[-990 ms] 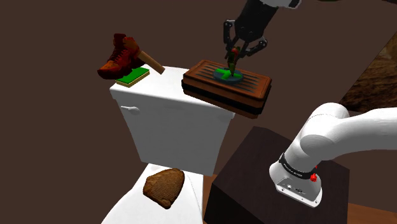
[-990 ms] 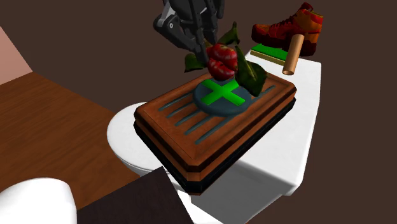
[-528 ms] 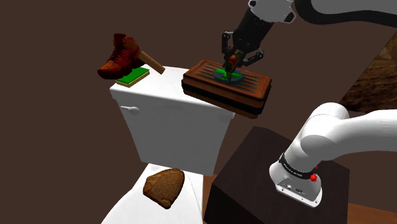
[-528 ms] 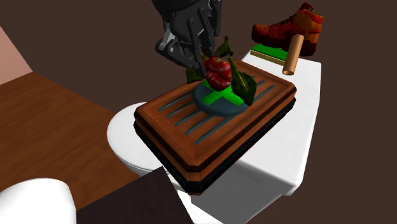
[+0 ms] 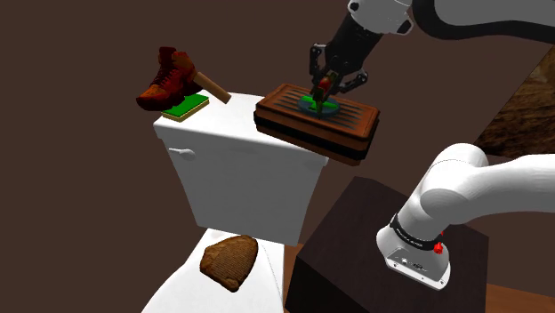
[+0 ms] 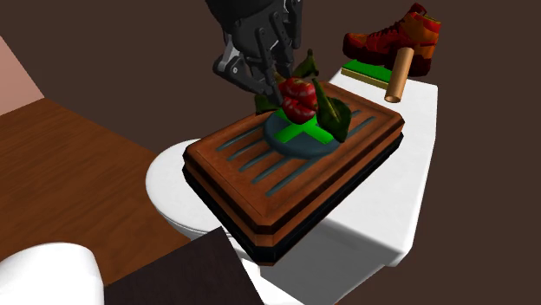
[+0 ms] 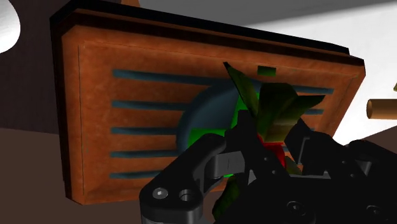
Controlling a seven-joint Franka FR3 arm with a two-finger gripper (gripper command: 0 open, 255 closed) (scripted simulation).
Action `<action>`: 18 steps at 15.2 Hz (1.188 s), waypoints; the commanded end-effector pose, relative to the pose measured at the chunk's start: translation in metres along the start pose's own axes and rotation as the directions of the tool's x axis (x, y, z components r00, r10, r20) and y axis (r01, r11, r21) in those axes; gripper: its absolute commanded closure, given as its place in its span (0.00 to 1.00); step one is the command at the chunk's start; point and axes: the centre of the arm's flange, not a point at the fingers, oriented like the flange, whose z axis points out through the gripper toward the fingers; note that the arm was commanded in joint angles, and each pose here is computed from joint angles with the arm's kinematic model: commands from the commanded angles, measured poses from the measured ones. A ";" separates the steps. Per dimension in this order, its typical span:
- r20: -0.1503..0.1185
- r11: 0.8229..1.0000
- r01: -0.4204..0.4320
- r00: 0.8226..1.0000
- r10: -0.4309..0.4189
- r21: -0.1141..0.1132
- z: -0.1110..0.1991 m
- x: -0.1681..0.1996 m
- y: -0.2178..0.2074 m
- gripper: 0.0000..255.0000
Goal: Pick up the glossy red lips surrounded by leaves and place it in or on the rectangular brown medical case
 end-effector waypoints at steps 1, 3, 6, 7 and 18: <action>0.005 0.999 -0.007 1.000 0.007 -0.043 0.016 0.003 0.004 1.00; 0.005 0.999 -0.008 1.000 0.008 -0.043 0.016 0.000 0.007 0.00; 0.005 0.999 -0.007 1.000 0.008 -0.043 0.017 0.000 0.006 0.00; 0.005 0.999 -0.007 1.000 0.007 -0.043 0.016 0.003 0.004 0.00; 0.005 0.999 -0.007 1.000 0.007 -0.043 -0.034 0.003 0.002 0.00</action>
